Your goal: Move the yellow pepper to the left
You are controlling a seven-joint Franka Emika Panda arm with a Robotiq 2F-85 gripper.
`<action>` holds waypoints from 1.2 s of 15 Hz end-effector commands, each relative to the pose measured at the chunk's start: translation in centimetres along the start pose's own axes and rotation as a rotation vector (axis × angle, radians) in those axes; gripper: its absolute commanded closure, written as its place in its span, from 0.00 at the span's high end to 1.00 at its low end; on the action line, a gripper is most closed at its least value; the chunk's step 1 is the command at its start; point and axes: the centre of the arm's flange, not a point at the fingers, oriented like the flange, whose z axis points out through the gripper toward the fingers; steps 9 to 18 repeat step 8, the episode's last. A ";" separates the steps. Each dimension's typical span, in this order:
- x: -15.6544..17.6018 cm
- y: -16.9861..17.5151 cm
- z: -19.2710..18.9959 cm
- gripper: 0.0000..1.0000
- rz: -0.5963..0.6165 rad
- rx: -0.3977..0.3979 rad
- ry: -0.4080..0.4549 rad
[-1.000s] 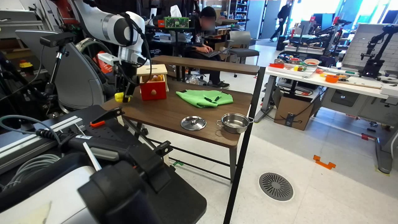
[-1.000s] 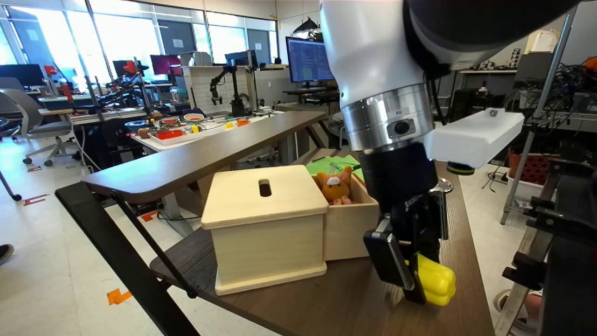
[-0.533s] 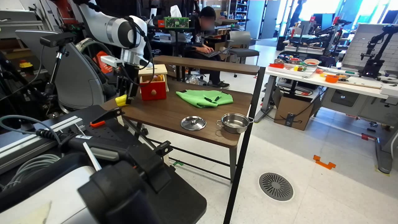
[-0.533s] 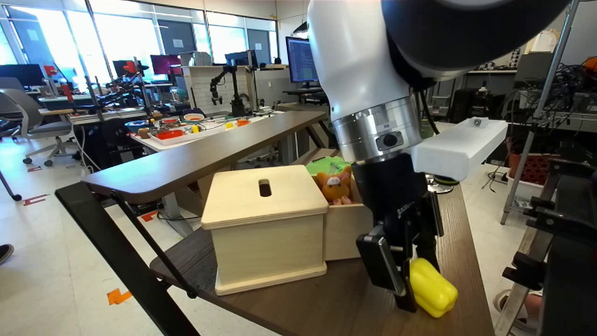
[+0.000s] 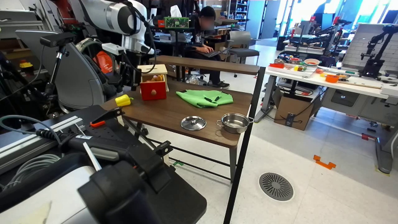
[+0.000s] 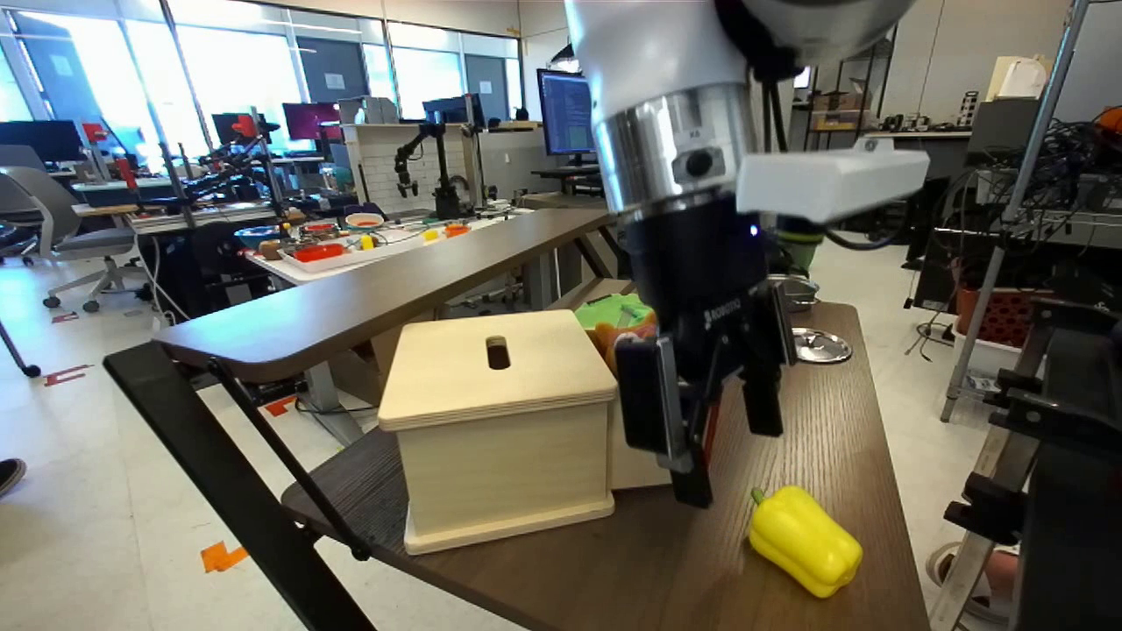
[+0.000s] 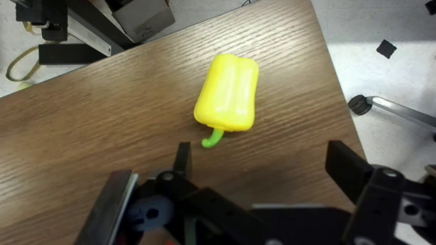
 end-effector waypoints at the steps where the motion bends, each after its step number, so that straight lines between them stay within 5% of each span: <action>1: -3.4 0.5 -6.8 1.00 0.000 0.039 0.138; 3: -5.0 1.4 -9.4 1.00 -0.052 0.064 0.247; 4: -1.5 -0.2 -7.2 1.00 -0.016 0.057 0.165; 7: -3.5 0.4 -9.5 1.00 -0.031 0.068 0.222; 18: -3.8 0.6 -9.5 1.00 -0.032 0.068 0.224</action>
